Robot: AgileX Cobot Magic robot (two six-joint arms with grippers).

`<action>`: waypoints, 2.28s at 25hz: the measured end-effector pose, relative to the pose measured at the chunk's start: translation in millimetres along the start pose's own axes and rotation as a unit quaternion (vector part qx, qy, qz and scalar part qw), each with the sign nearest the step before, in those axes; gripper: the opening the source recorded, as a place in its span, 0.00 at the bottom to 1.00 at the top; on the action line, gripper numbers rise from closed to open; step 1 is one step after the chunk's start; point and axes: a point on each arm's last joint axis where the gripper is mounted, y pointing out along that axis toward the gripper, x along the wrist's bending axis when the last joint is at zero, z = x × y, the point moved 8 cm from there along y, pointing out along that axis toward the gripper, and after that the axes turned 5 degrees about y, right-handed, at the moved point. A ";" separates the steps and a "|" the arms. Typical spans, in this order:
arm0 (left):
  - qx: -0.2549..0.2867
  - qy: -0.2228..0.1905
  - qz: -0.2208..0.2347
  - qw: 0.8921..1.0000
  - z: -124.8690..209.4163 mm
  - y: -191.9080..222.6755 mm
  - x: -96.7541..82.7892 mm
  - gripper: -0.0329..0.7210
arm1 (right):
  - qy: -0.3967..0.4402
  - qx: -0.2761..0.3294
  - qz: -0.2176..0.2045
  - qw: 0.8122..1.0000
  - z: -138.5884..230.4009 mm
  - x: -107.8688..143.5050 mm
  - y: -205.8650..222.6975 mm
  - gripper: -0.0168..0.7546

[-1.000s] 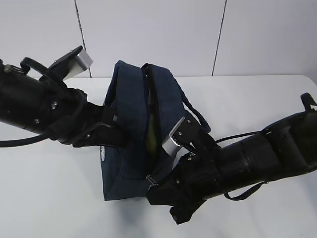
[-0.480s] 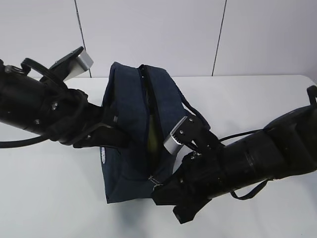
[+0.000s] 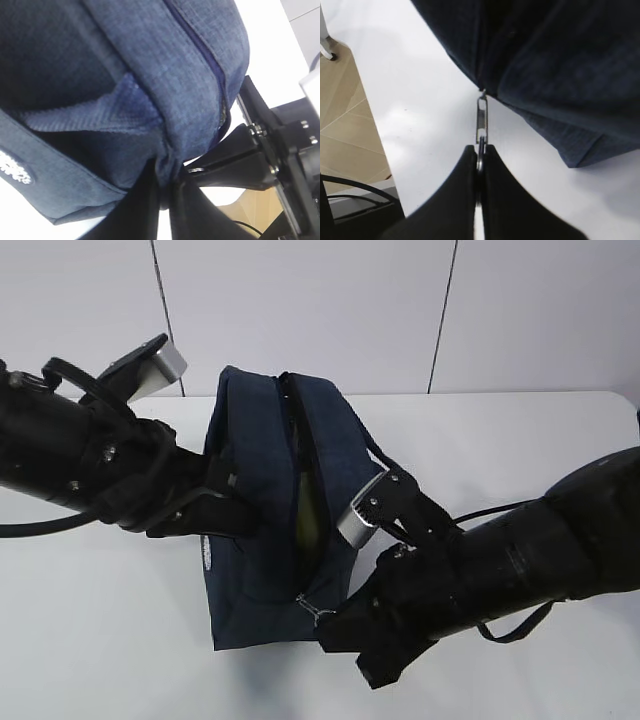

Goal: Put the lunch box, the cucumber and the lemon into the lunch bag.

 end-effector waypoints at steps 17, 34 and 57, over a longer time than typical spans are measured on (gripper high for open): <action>-0.004 0.000 -0.003 1.000 -1.3 0.0 1.1 0.05 | -0.010 -0.040 0.005 0.999 -19.5 9.6 -17.0 0.00; -0.011 0.000 -0.009 1.000 -3.6 -0.1 3.0 0.05 | 0.013 -0.068 -0.002 0.998 -28.7 11.4 -18.0 0.00; -0.017 0.000 -0.014 1.000 -5.8 -0.2 4.7 0.05 | -0.010 -0.115 0.030 0.993 -51.3 18.0 -45.4 0.00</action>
